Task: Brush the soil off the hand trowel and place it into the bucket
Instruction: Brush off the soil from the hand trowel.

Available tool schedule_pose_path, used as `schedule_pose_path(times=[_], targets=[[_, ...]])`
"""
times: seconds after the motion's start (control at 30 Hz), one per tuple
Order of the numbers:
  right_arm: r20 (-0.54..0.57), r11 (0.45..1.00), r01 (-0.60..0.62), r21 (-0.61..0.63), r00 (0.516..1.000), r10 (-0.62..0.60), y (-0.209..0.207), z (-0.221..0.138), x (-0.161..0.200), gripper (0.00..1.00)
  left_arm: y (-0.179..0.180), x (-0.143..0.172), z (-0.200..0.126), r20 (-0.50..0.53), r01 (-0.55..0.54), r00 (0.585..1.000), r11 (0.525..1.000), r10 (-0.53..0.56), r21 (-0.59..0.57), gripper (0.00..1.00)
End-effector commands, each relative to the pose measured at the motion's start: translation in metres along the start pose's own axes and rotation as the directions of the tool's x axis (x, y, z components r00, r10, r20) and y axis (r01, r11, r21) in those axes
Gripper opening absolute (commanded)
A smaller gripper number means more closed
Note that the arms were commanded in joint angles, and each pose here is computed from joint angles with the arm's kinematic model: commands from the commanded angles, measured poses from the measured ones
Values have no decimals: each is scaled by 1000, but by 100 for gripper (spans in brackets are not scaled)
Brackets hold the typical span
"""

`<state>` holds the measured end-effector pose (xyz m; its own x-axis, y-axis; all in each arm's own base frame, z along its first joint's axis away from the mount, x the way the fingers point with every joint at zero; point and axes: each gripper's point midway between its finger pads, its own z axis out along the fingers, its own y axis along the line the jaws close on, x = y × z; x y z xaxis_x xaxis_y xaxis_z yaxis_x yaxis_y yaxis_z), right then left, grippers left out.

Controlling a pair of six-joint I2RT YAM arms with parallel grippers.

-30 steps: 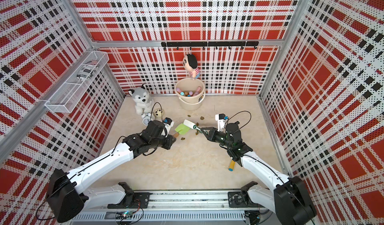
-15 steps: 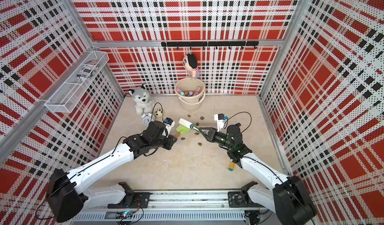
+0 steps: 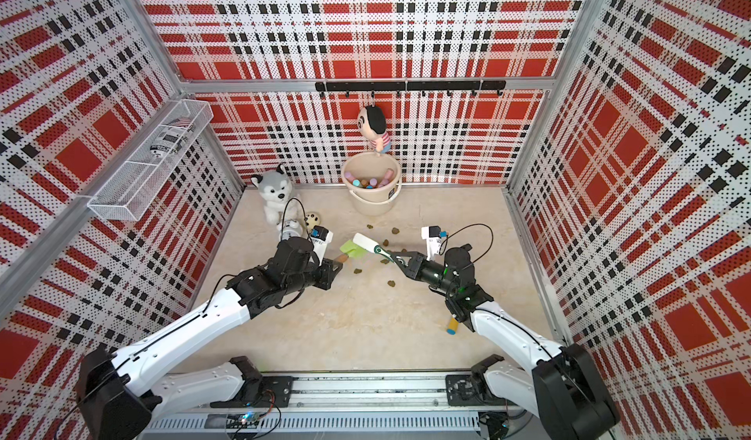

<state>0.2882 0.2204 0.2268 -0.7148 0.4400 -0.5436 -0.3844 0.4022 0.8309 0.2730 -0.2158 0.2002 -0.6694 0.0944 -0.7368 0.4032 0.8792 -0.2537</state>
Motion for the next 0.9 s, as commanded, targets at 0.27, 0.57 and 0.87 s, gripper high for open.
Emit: schedule_pose_path(times=[0.27, 0.57, 0.87], targets=[[87, 797, 533, 283, 814, -575, -4, -43, -53, 0, -2, -59, -54, 157, 80, 982, 987, -102, 141, 0], [-182, 257, 961, 101, 272, -945, 31, -11, 13, 0, -3, -60, -60, -2, 54, 999, 989, -54, 140, 0], [-244, -382, 924, 11, -368, -897, 63, 11, 49, 0, 3, -45, -47, -67, 62, 996, 991, -55, 118, 0]])
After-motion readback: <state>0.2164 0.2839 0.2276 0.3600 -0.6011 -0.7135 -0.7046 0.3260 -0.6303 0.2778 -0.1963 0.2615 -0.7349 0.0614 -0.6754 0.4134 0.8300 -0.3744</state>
